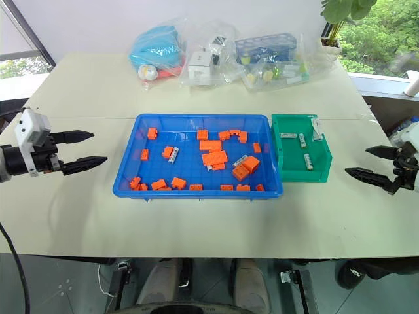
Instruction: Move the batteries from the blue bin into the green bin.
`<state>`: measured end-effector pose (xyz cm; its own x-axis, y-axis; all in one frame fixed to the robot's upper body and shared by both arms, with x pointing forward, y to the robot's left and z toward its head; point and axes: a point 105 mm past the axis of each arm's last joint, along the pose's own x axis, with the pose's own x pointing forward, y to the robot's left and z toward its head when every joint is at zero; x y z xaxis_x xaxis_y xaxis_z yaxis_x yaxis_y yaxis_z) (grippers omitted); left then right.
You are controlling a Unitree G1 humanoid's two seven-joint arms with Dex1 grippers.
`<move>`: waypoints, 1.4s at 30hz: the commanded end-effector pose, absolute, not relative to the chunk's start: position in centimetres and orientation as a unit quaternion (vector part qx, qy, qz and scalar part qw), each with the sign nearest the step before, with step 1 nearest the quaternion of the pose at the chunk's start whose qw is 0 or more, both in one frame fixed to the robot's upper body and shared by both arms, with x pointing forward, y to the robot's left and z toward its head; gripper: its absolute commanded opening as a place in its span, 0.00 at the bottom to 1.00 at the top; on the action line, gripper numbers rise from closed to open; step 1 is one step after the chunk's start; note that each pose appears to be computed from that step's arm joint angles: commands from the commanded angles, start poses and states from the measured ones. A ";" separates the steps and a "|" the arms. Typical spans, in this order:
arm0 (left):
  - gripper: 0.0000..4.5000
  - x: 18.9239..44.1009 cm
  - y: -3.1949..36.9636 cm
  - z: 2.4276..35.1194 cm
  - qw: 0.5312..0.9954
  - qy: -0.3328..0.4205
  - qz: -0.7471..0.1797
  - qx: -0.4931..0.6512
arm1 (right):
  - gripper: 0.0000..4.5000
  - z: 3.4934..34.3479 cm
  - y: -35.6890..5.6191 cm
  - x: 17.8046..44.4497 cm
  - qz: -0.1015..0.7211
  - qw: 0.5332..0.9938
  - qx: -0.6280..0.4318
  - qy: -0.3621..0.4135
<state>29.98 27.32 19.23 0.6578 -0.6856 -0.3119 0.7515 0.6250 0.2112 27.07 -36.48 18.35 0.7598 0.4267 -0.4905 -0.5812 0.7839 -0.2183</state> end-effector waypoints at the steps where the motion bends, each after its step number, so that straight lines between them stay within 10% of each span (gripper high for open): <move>1: 1.00 29.7 27.5 21.1 0.895 0.073 -0.396 0.193 | 0.99 19.6 -36.2 27.1 0.278 0.915 -0.210 0.204; 23: 1.00 28.4 27.0 21.2 0.897 0.066 -0.399 0.181 | 0.99 20.2 -34.8 29.8 0.281 0.916 -0.223 0.178; 33: 1.00 27.1 23.4 21.7 0.865 0.058 -0.466 0.175 | 0.99 23.7 -18.6 34.8 0.443 0.860 -0.244 0.065; 42: 1.00 26.6 22.3 21.4 0.853 0.066 -0.485 0.180 | 0.99 19.2 -4.3 36.1 0.547 0.802 -0.228 0.079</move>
